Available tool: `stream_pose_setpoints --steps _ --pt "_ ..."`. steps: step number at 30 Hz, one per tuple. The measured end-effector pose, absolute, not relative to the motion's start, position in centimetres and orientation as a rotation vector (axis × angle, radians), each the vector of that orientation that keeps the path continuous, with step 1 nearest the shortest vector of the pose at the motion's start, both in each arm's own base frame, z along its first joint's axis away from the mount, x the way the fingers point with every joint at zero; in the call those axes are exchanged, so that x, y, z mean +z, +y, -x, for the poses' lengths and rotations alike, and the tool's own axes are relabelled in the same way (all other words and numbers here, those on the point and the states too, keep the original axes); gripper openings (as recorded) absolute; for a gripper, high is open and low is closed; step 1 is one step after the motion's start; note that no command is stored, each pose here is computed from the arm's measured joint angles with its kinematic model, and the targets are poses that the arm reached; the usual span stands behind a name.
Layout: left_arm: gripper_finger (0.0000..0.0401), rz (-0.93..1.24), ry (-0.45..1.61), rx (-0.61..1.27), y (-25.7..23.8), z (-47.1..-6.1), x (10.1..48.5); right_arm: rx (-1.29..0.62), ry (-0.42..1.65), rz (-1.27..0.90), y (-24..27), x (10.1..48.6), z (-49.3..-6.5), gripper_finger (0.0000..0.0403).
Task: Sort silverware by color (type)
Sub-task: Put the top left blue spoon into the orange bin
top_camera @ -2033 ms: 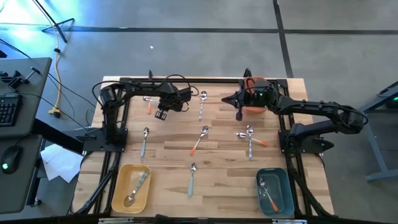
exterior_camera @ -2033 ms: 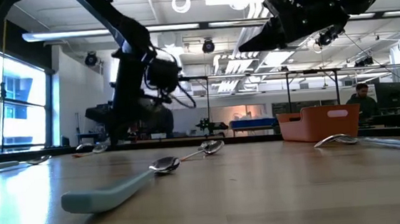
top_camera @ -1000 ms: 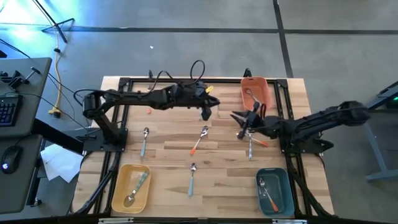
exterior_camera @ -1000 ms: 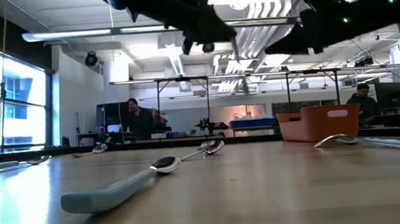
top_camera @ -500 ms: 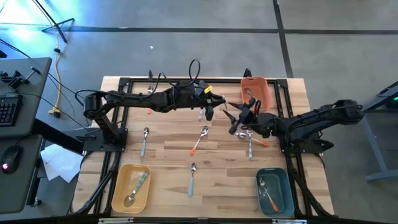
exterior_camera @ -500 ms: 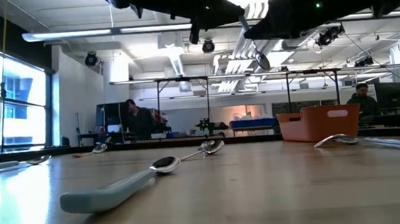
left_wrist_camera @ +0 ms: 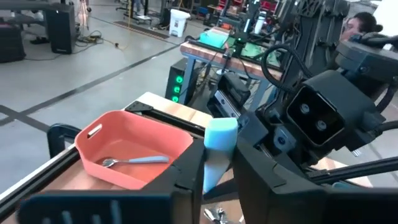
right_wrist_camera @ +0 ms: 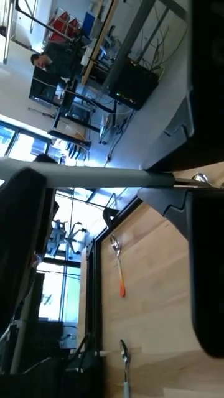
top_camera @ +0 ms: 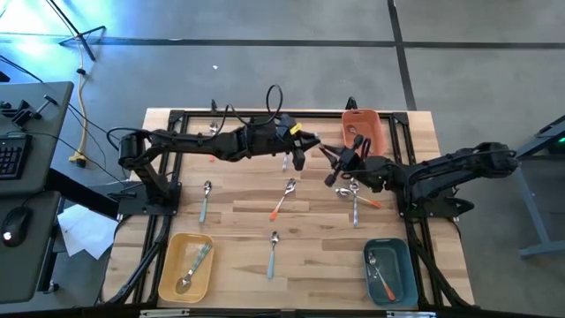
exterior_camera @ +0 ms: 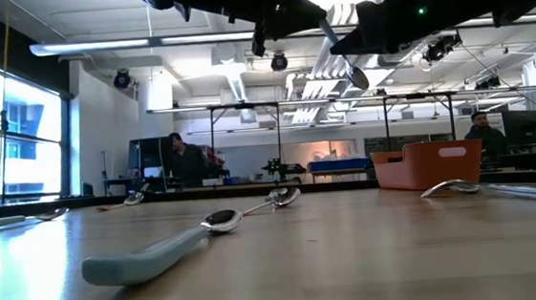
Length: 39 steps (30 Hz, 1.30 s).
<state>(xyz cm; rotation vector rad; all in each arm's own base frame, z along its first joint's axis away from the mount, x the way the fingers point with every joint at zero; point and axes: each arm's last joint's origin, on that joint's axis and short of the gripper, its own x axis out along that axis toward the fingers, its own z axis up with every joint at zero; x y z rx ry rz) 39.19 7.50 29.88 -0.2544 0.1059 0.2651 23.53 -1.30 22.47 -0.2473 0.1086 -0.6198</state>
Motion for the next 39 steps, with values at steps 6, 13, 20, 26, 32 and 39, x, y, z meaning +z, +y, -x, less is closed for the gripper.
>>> stream_pose_setpoints --steps 6,13,20,26,32,39 --pt "0.0136 0.173 0.145 0.317 7.3 -39.1 29.5 -0.622 0.133 0.226 -1.4 23.1 -22.5 0.0014" --pt "0.0176 0.127 0.034 0.387 7.8 -37.9 26.7 -0.778 0.201 0.056 -3.1 23.8 -19.2 0.0006" --pt "0.017 0.16 -0.074 0.318 7.8 -34.9 22.2 -1.002 0.498 -0.156 -7.4 24.6 -16.8 0.0007" --pt "0.0166 0.153 -0.116 0.277 7.5 -33.1 20.5 -1.014 0.635 -0.307 -13.3 24.2 -16.8 0.0007" --pt "0.0164 0.112 -0.097 0.241 7.3 -32.7 20.1 -1.011 0.784 -0.39 -17.5 22.4 -17.1 0.0007" --pt "0.0161 0.081 -0.095 0.144 7.0 -32.7 20.1 -1.012 0.922 -0.44 -19.4 21.0 -17.9 0.0007"
